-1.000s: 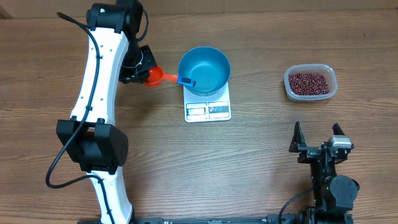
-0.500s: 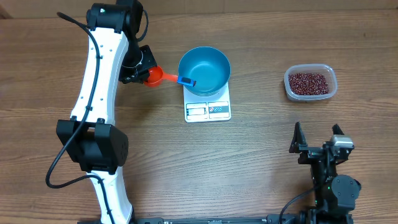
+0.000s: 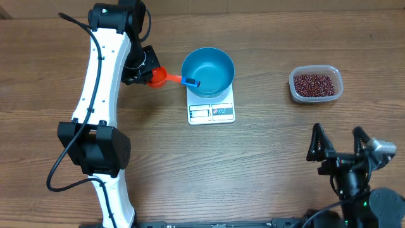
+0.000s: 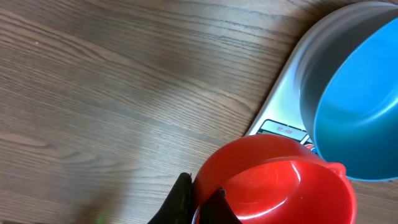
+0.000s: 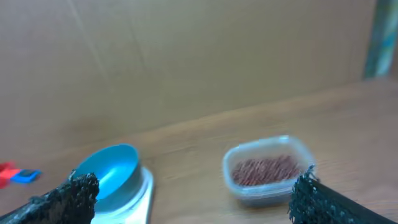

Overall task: Scoop item into bowl and weigh 150g on scale
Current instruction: 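Move the right gripper toward the scoop handle held by left gripper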

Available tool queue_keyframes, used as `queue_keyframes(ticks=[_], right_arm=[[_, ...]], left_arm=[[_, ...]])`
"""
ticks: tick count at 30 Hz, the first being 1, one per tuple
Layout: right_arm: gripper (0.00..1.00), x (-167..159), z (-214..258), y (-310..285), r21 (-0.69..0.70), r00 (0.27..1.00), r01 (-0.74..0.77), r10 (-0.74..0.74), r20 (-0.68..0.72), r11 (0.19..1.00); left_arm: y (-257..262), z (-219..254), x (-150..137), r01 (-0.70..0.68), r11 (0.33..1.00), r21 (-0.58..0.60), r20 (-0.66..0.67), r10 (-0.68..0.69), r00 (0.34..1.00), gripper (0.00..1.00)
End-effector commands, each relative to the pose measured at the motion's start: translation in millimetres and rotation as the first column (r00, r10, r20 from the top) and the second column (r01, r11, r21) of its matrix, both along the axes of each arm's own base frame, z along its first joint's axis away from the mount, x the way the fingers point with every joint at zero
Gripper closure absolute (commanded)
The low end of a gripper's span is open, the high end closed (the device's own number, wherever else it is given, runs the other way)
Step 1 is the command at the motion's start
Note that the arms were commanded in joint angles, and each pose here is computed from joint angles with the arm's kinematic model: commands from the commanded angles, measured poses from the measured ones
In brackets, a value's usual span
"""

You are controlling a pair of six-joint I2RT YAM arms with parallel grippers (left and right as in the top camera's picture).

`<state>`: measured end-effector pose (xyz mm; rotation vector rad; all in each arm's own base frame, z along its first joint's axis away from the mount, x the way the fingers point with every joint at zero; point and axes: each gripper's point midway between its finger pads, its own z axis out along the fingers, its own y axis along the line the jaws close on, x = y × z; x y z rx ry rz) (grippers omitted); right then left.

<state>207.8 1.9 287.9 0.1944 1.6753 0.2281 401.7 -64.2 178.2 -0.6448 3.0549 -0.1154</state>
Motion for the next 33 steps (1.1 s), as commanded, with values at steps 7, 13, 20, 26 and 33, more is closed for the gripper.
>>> queue_keyframes(ticks=[7,13,20,26,33], right_arm=[[0.00,41.8,-5.5,43.4,0.245,0.924,-0.212,0.276,-0.265,0.946],[0.00,72.9,-23.2,70.3,0.493,0.811,-0.249,0.458,-0.365,0.834],[0.00,105.2,-42.3,91.5,0.744,0.708,-0.171,0.605,-0.363,0.646],[0.00,120.5,-67.1,91.0,0.801,0.674,-0.051,0.612,-0.413,0.597],[0.00,125.3,-64.1,91.6,0.799,0.681,-0.080,0.618,-0.393,0.596]], left_arm=[[-8.7,7.4,3.0,-0.003,1.000,-0.023,0.026,0.004,1.000,0.96],[-27.9,8.8,4.0,0.024,0.996,-0.081,0.036,-0.021,0.999,0.96],[-64.0,11.0,7.4,0.103,0.988,-0.115,0.083,-0.093,0.992,0.96],[-101.7,13.5,7.1,0.146,0.979,-0.144,0.123,-0.129,0.984,0.96],[-136.9,14.7,-3.6,0.077,0.981,-0.176,0.106,-0.059,0.993,0.96]])
